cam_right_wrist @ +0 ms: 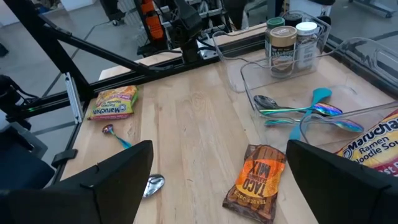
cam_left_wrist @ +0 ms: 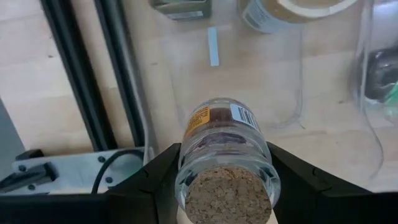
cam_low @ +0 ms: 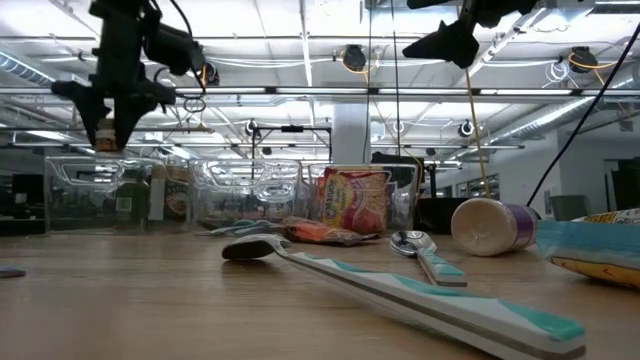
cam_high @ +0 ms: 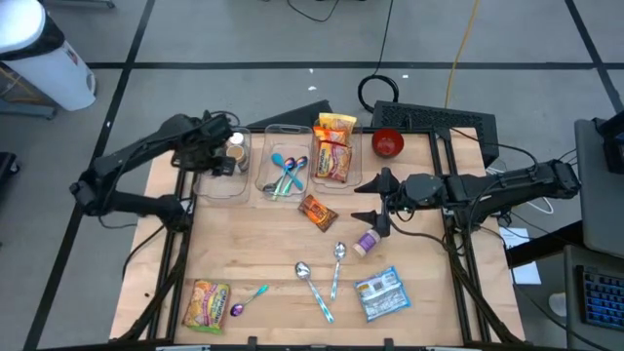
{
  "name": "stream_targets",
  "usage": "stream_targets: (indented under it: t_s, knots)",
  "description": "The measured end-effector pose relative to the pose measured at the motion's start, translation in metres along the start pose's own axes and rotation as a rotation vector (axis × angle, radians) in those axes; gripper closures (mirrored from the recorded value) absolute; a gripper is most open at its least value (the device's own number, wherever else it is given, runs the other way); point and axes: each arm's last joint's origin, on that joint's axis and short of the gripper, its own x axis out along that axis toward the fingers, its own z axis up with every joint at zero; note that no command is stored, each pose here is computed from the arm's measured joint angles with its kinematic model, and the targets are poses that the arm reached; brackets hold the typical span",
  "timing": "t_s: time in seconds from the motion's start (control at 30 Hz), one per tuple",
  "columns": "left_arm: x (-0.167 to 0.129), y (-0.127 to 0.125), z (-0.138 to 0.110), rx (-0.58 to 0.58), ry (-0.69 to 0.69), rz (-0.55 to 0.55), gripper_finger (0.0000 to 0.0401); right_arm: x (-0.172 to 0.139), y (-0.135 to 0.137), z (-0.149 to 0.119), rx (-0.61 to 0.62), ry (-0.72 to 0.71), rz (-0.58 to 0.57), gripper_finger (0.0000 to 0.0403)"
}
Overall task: Pick & Place Food Item
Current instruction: Put the brown spice bottle into the left transparent bin
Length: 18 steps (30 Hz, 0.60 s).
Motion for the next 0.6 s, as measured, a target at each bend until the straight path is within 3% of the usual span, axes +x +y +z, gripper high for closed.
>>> stream_targets:
  t_s: [0.27,0.6]
  knots:
    - [0.011,-0.006,0.027,0.017,-0.068,-0.030,0.0208,0.000,0.000,-0.001,0.023,0.013,-0.002,0.0039]
    - [0.011,0.005,0.036,-0.012,-0.096,-0.011,0.0208,0.000,-0.002,-0.006,0.016,0.059,-0.019,0.0039]
